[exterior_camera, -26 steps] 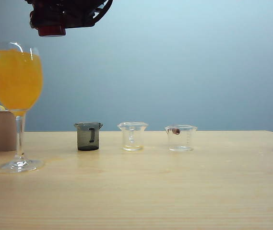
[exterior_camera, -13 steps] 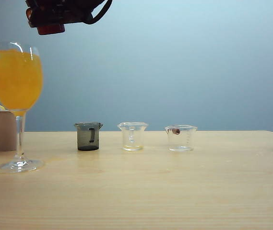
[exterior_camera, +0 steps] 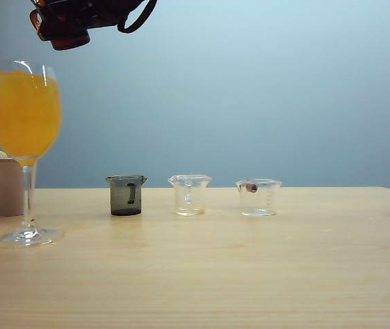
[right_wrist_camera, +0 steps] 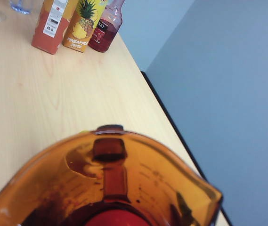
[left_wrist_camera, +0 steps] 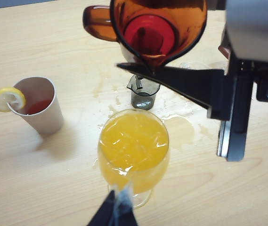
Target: Pick up the fourth measuring cup from the left, pour the grenadine inside into the goblet, and finally put the measuring cup back in its original place.
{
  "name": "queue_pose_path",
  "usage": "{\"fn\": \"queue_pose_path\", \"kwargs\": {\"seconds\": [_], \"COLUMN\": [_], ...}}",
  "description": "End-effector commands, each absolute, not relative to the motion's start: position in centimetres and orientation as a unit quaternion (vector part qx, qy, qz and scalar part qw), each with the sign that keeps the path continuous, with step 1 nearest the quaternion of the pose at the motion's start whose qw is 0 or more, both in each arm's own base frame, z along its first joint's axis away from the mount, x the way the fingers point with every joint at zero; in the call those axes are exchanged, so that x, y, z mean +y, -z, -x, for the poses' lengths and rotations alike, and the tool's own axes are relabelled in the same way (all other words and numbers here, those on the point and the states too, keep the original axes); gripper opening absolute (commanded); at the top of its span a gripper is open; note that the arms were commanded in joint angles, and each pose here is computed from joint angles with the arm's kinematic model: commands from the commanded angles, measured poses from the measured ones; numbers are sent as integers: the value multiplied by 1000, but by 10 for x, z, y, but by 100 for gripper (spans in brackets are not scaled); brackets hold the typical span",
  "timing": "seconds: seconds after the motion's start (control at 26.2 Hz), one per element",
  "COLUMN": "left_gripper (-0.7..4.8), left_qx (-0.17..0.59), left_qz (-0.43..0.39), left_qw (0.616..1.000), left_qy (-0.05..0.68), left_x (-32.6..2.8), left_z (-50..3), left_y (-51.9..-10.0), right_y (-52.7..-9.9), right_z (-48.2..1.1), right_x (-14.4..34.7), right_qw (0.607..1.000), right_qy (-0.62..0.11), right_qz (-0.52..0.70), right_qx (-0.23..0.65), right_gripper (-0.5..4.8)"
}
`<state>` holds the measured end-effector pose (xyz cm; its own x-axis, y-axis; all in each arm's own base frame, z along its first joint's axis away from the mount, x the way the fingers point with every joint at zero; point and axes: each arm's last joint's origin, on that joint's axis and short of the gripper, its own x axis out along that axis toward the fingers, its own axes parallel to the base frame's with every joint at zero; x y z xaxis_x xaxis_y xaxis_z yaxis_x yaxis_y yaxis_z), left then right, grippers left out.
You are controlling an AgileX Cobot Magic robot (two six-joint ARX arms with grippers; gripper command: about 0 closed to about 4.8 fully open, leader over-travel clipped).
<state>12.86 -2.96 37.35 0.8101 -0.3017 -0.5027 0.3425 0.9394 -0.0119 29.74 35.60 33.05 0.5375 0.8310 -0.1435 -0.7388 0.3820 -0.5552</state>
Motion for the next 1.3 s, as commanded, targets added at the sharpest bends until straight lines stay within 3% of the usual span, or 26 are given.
{"fn": "queue_pose_path", "kwargs": {"seconds": [0.04, 0.31, 0.95, 1.3], "left_gripper": [-4, -4, -4, -5], "left_qx": [251, 251, 251, 251], "left_qz": [-41, -41, -41, -41], "left_qw": [952, 952, 952, 952], "left_qy": [172, 172, 172, 172], "left_x": [-30, -30, -30, -30], "left_z": [-128, -128, -128, -128], "left_y": [-376, -376, -376, -376], "right_y": [-340, -342, -335, -335], "right_z": [-295, -294, -299, -298], "right_x": [356, 357, 363, 364], "right_qw": [823, 808, 816, 796], "right_qy": [-468, -460, -442, -435], "right_qz": [302, 340, 336, 376], "right_qx": [-116, -144, -163, -186], "right_gripper": [241, 241, 241, 241]}}
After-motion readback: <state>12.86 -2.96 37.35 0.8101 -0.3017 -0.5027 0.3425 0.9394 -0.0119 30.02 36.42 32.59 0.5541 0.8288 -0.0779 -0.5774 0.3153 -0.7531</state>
